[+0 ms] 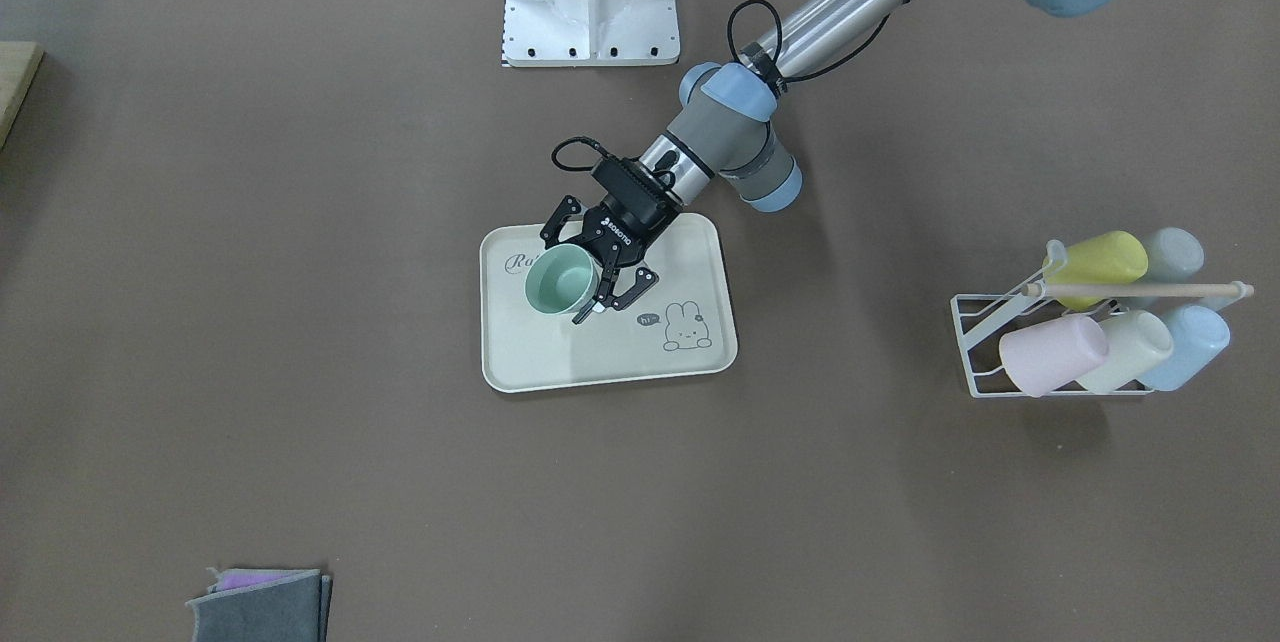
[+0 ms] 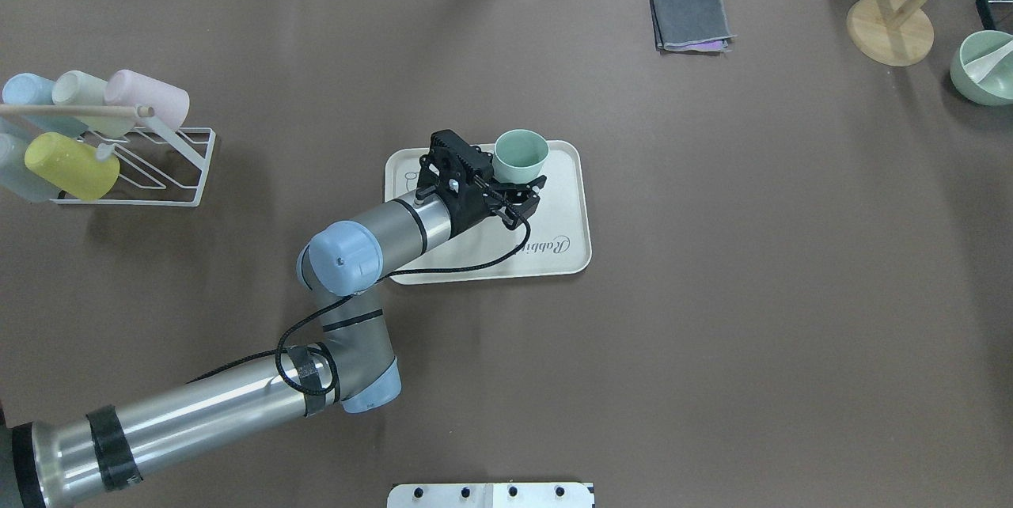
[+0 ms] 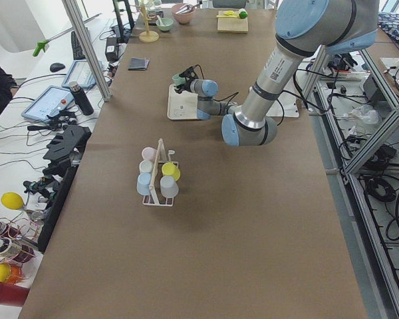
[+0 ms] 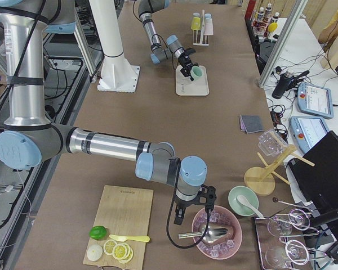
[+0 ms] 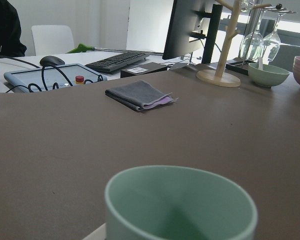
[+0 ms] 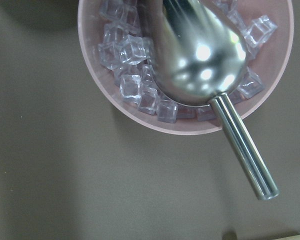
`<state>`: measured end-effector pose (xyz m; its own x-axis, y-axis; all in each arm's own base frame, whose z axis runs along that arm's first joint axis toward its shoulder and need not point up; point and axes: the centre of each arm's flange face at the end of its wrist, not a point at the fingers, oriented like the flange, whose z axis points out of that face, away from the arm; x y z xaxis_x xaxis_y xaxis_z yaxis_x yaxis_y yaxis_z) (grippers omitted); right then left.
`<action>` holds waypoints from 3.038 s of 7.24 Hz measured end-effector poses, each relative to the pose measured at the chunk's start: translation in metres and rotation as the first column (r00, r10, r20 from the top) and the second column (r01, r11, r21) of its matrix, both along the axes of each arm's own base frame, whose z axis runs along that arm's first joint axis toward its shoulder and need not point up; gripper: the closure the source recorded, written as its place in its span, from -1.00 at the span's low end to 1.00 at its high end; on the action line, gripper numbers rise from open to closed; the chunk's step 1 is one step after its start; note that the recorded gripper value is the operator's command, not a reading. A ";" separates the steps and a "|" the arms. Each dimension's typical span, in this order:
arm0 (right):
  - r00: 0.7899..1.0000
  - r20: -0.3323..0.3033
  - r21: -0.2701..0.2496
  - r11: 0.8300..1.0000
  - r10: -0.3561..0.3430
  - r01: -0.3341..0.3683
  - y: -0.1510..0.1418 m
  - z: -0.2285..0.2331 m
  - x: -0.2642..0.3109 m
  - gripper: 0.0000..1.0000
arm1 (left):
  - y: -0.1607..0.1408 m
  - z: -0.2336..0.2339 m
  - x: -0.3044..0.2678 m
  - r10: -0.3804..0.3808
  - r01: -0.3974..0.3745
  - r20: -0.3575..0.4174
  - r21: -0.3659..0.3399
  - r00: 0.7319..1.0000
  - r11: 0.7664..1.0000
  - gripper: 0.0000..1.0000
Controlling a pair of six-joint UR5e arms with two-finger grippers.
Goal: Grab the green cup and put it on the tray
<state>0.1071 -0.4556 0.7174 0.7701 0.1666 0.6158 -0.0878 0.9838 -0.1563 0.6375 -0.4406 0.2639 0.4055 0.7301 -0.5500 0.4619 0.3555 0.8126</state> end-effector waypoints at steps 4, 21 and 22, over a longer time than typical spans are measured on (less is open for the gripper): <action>1.000 0.000 0.001 1.000 -0.003 0.003 0.000 0.001 0.000 -1.00 | 0.006 0.018 0.001 -0.014 0.009 0.068 0.071 0.998 0.997 1.00; 1.000 0.000 0.012 1.000 0.003 -0.003 -0.008 -0.007 0.000 -1.00 | 0.004 0.025 -0.006 -0.030 0.017 0.099 0.128 0.995 0.992 -0.92; 1.000 0.000 0.012 1.000 0.003 -0.003 -0.008 -0.007 0.000 -1.00 | 0.003 0.025 -0.007 -0.031 0.018 0.097 0.129 0.995 0.991 -0.93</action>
